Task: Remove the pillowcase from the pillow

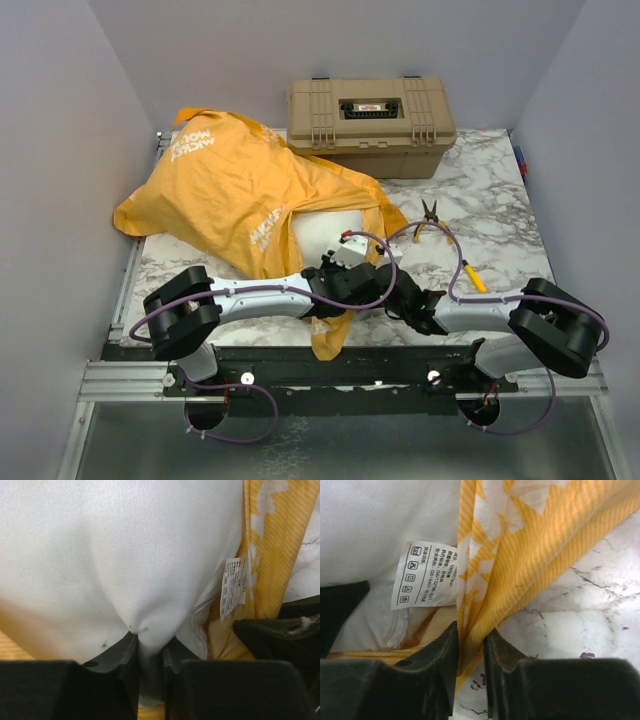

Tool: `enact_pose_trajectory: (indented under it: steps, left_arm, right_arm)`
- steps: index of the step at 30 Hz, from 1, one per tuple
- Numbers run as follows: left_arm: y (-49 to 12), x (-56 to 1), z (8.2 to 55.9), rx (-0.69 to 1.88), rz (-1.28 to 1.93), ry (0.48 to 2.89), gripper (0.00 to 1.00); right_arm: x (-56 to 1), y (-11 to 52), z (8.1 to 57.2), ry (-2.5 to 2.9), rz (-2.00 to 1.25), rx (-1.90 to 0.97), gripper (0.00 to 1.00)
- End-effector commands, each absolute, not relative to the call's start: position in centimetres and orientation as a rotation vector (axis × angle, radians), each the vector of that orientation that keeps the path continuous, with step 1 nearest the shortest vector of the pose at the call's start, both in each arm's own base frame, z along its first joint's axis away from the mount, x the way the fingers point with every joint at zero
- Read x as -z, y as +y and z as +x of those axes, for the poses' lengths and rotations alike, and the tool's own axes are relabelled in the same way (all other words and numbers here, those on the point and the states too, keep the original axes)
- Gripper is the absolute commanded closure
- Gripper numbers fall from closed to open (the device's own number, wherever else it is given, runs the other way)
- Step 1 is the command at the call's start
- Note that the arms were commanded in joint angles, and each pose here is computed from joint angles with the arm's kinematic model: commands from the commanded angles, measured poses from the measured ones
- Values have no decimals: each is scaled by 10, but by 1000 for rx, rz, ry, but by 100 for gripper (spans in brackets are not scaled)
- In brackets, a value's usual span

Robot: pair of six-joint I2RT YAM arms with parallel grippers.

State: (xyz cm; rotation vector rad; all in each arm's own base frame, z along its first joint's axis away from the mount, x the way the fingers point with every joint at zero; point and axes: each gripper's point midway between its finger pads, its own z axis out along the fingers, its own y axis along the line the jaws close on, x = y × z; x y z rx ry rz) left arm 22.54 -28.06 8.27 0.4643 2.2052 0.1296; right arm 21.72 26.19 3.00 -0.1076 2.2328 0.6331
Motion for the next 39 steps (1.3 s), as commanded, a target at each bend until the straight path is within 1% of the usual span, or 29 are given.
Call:
enact_pose_trajectory:
  steps: [1,2,3,4,6,7,11,16,23,27,32,39]
  left_arm:
    - [-300,-89,222,19,429,2199,93]
    - [-303,-94,223,48,413,2187,98]
    - [-307,-101,225,85,389,2170,100]
    - [-312,-109,228,133,356,2149,100]
    - [-319,-120,234,216,302,2121,100]
    - [-323,-125,237,256,274,2107,100]
    - [-334,-139,252,400,170,2066,100]
    - [-337,-140,275,516,33,2034,100]
    - [-341,-130,288,519,3,2022,100]
    - [-337,-158,302,561,-62,1959,100]
    - [-335,-203,316,620,-115,1865,100]
    - [-324,-247,328,758,-225,1747,100]
  right_arm:
    - [-18,262,208,2268,-140,-654,76]
    - [-17,263,208,2271,-143,-658,79]
    - [-17,263,207,2272,-145,-662,82]
    - [-17,264,206,2272,-148,-673,86]
    - [-18,267,204,2268,-155,-697,97]
    - [-20,269,204,2262,-157,-713,99]
    - [-31,276,199,2220,-181,-799,100]
    - [-58,286,192,2091,-252,-945,100]
    - [-82,292,177,1963,-360,-1069,100]
    - [-69,293,176,2012,-397,-1040,100]
    - [-51,291,177,2080,-366,-1006,100]
    - [-39,284,182,2116,-336,-937,100]
